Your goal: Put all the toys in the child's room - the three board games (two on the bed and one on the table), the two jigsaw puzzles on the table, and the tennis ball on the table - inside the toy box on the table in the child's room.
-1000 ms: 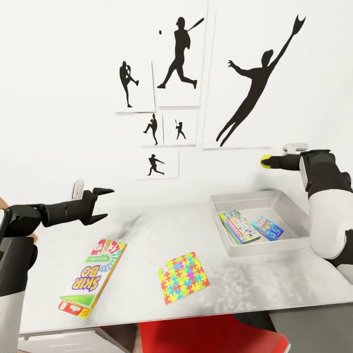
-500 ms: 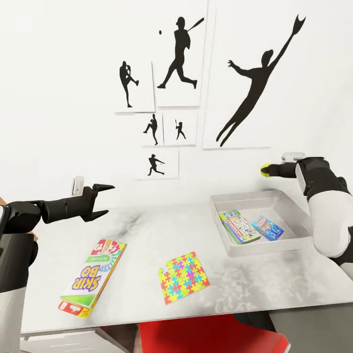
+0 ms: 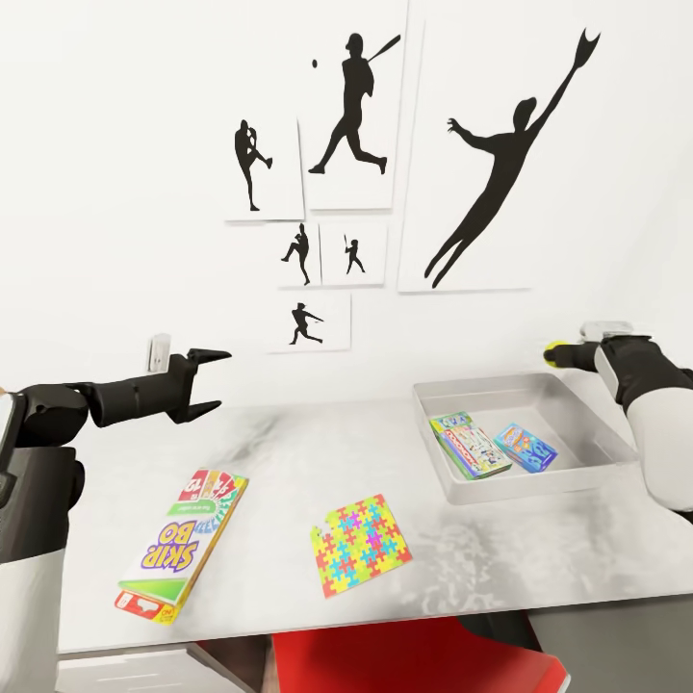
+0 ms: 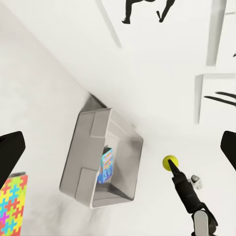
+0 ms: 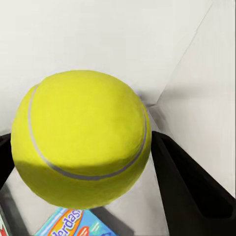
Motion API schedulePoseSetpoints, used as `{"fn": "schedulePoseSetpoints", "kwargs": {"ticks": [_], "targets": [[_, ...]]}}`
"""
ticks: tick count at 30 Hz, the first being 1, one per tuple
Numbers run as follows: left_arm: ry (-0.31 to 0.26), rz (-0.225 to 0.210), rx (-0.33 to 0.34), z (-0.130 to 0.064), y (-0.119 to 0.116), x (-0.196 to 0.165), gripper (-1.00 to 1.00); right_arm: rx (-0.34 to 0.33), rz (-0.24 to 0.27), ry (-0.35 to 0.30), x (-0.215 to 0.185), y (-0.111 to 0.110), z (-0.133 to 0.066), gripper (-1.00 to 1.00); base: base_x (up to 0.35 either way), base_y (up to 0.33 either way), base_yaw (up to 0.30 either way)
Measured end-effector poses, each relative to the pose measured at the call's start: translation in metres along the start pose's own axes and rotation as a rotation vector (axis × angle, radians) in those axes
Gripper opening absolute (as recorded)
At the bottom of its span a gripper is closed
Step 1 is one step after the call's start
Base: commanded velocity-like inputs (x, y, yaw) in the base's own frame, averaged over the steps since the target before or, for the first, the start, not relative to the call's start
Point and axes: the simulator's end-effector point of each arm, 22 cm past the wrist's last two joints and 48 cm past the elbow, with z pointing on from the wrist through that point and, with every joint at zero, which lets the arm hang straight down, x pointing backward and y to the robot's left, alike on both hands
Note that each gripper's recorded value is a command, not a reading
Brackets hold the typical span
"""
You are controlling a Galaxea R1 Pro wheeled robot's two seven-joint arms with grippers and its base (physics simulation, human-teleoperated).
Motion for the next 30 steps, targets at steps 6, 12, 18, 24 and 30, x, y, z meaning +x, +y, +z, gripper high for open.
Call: {"fn": "schedulePoseSetpoints", "kwargs": {"ticks": [6, 12, 18, 24, 30], "targets": [[0.006, 0.017, 0.007, 0.002, -0.007, 0.001, 1.00, 0.020, -0.005, -0.024, 0.000, -0.018, 0.001, -1.00, 0.000, 0.000, 0.000], [0.071, 0.129, -0.113, 0.024, -0.007, 0.027, 1.00, 0.004, -0.006, 0.022, 0.024, -0.012, 0.010, -1.00, 0.000, 0.000, 0.000], [0.105, 0.170, -0.139, 0.041, -0.023, 0.043, 1.00, -0.015, -0.008, 0.066, 0.046, -0.001, 0.018, -1.00, 0.000, 0.000, 0.000], [0.111, 0.189, -0.112, 0.048, -0.045, 0.046, 1.00, -0.022, -0.012, 0.087, 0.058, 0.004, 0.024, -1.00, 0.000, 0.000, 0.000], [0.117, 0.202, -0.084, 0.054, -0.065, 0.049, 1.00, -0.025, -0.014, 0.101, 0.066, 0.007, 0.029, -1.00, 0.000, 0.000, 0.000]]}}
